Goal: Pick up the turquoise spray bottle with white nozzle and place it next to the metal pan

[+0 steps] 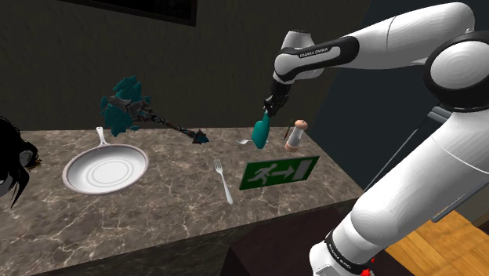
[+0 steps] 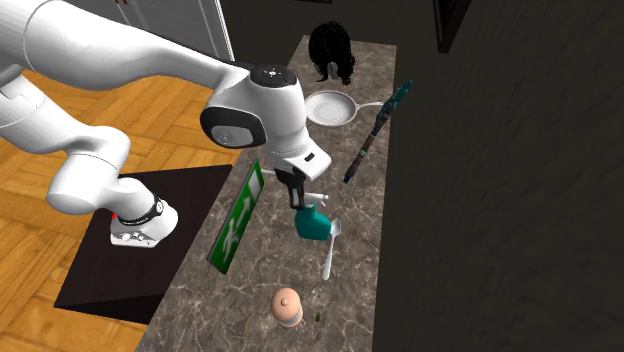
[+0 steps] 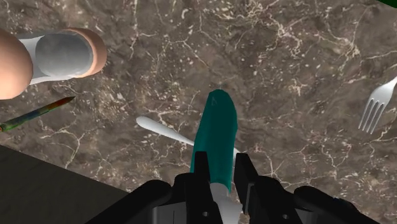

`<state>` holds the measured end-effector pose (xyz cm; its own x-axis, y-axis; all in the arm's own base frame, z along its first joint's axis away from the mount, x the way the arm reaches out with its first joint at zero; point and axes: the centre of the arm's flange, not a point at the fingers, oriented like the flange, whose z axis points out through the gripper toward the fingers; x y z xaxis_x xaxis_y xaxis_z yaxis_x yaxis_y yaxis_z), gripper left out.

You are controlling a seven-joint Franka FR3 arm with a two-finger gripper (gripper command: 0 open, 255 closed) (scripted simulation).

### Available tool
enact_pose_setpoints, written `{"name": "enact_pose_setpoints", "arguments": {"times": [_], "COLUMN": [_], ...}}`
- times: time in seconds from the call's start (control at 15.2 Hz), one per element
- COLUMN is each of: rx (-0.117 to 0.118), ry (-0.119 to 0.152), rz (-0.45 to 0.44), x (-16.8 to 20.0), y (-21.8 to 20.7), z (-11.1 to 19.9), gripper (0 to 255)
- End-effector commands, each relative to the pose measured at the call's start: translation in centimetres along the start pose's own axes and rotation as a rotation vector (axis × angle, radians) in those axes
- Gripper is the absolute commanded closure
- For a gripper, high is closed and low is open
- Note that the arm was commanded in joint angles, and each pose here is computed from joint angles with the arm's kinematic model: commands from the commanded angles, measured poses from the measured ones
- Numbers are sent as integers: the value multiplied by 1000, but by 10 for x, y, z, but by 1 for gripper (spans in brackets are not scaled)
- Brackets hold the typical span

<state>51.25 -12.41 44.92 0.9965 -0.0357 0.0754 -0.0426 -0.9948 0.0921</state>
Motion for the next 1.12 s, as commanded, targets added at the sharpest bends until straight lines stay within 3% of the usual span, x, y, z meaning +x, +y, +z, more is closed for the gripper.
{"name": "enact_pose_setpoints", "arguments": {"times": [0.0, 1.06], "rx": [0, 0], "ry": [0, 0], "rz": [0, 0], "x": [1, 7], "y": [0, 8], "z": [-11, -95], "gripper": [255, 255]}}
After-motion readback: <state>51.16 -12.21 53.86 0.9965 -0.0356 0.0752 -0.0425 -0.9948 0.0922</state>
